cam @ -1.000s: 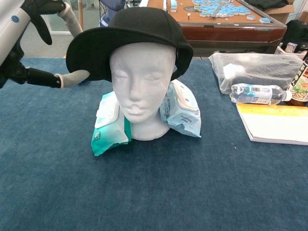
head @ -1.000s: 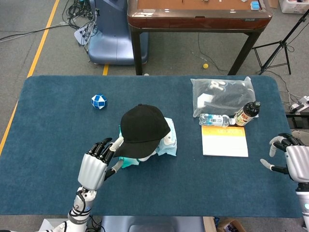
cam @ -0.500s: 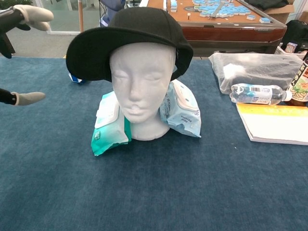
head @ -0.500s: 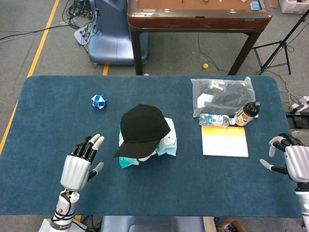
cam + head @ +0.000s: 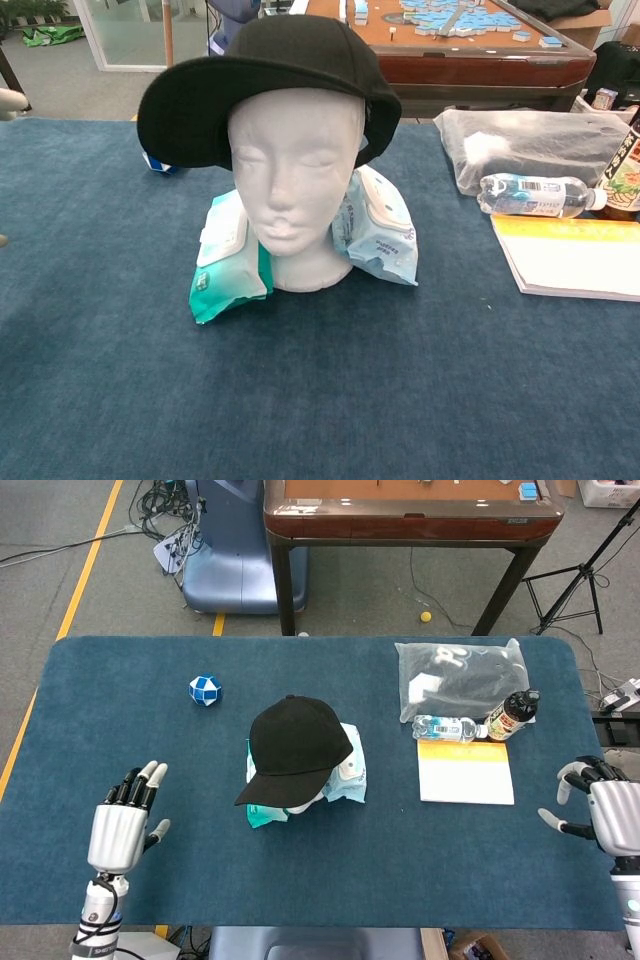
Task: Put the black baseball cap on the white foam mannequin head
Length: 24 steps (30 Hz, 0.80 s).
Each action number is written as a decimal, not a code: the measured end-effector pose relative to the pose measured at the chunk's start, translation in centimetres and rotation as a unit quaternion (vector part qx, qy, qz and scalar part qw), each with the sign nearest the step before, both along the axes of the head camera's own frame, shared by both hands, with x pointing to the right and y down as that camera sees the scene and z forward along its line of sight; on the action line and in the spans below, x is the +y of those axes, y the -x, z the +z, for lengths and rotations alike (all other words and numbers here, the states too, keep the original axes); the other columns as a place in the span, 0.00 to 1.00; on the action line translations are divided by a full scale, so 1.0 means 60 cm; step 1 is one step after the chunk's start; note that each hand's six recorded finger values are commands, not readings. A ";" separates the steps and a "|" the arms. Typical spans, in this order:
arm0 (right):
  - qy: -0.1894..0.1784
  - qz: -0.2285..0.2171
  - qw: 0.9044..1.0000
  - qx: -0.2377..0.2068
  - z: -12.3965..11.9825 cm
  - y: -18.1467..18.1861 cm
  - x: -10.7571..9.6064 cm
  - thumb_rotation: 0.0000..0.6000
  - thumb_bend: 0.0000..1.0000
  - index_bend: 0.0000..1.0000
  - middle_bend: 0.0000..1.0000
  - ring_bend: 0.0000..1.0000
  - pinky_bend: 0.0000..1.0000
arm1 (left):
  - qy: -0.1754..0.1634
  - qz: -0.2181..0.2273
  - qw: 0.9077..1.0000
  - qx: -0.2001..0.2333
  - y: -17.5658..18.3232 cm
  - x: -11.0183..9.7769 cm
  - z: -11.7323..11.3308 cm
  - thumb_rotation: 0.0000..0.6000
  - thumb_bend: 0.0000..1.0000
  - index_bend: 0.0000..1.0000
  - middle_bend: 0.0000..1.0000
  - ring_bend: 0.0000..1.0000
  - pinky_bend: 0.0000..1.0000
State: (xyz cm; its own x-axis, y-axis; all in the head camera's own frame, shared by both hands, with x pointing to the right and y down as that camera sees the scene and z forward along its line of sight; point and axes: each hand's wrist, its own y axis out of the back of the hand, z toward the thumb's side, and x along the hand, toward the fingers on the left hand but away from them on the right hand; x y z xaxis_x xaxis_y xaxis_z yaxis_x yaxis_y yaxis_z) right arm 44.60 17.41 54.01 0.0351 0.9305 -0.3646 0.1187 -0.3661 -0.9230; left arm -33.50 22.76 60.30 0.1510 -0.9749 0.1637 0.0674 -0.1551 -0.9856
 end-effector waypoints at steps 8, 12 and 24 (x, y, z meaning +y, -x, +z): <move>0.002 0.002 1.000 0.014 0.009 -0.001 -0.001 1.00 0.00 0.66 0.44 0.24 0.32 | 0.035 -0.039 0.999 0.007 0.070 0.014 0.006 1.00 0.03 0.40 0.41 0.31 0.48; 0.004 0.003 1.000 0.024 0.015 -0.002 0.000 1.00 0.00 0.66 0.44 0.24 0.32 | 0.073 -0.040 0.997 -0.001 0.097 0.020 0.003 1.00 0.03 0.47 0.48 0.34 0.48; 0.002 0.012 0.998 0.057 0.028 -0.007 0.002 1.00 0.00 0.66 0.44 0.24 0.32 | 0.155 -0.064 0.986 -0.018 0.177 0.024 0.000 1.00 0.08 0.53 0.55 0.37 0.51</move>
